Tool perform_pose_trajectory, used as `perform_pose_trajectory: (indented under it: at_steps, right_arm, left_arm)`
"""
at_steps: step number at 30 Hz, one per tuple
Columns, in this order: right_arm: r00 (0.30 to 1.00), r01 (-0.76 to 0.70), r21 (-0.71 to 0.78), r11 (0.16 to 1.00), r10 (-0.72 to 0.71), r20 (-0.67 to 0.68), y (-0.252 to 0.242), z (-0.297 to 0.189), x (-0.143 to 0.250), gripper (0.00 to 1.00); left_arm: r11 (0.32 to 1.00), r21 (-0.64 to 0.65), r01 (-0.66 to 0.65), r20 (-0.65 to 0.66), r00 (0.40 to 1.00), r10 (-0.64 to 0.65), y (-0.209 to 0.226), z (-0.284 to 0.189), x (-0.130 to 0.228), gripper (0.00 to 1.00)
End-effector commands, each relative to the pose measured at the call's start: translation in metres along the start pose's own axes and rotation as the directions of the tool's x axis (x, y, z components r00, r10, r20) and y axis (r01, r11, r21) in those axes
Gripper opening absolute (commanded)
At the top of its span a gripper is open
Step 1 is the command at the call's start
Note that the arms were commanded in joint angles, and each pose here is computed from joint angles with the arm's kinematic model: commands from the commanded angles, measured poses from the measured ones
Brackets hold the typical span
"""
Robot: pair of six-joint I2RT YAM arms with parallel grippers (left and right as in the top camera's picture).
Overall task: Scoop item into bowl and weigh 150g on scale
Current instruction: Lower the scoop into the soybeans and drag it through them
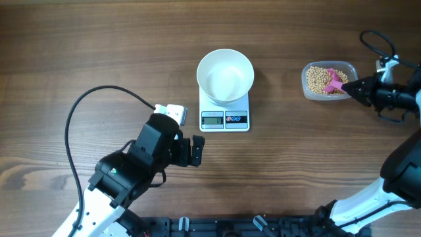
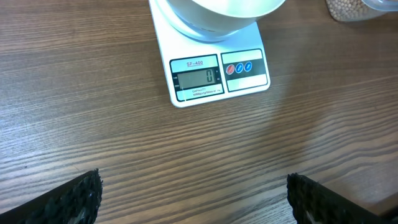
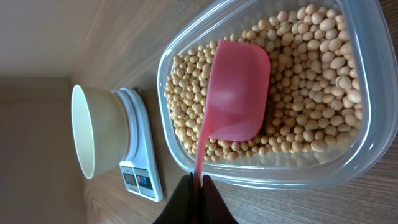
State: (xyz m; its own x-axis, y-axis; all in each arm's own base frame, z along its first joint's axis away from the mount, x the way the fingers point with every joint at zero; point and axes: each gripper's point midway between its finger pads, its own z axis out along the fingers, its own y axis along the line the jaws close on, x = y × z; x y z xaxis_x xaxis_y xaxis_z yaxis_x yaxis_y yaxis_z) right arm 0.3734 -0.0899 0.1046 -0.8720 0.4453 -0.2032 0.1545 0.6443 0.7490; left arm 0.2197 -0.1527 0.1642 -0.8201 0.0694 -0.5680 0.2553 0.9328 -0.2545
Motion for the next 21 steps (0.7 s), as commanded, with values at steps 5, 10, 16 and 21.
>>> perform_pose_trajectory:
  at_steps: [5, 10, 16, 21]
  right_arm:
    - [0.998, -0.052, -0.046, 0.998, 0.050, -0.041, -0.0039, 0.0132, 0.0116, 0.04]
    - [0.997, -0.070, -0.073, 0.995, 0.067, -0.047, -0.0007, 0.0144, 0.0149, 0.04]
    - [0.997, -0.068, -0.108, 0.992, 0.065, -0.032, 0.0048, 0.0141, 0.0111, 0.04]
    - [0.995, -0.100, -0.104, 0.990, 0.096, -0.038, 0.0041, 0.0142, 0.0119, 0.04]
  left_arm:
    - [1.000, -0.008, -0.015, 0.018, 1.000, 0.015, -0.0005, -0.0022, -0.0060, 1.00]
    - [1.000, -0.008, -0.015, 0.018, 1.000, 0.015, -0.0005, -0.0022, -0.0060, 1.00]
    - [1.000, -0.008, -0.015, 0.018, 1.000, 0.015, -0.0005, -0.0022, -0.0060, 1.00]
    - [1.000, -0.008, -0.015, 0.018, 1.000, 0.015, -0.0005, -0.0022, -0.0060, 1.00]
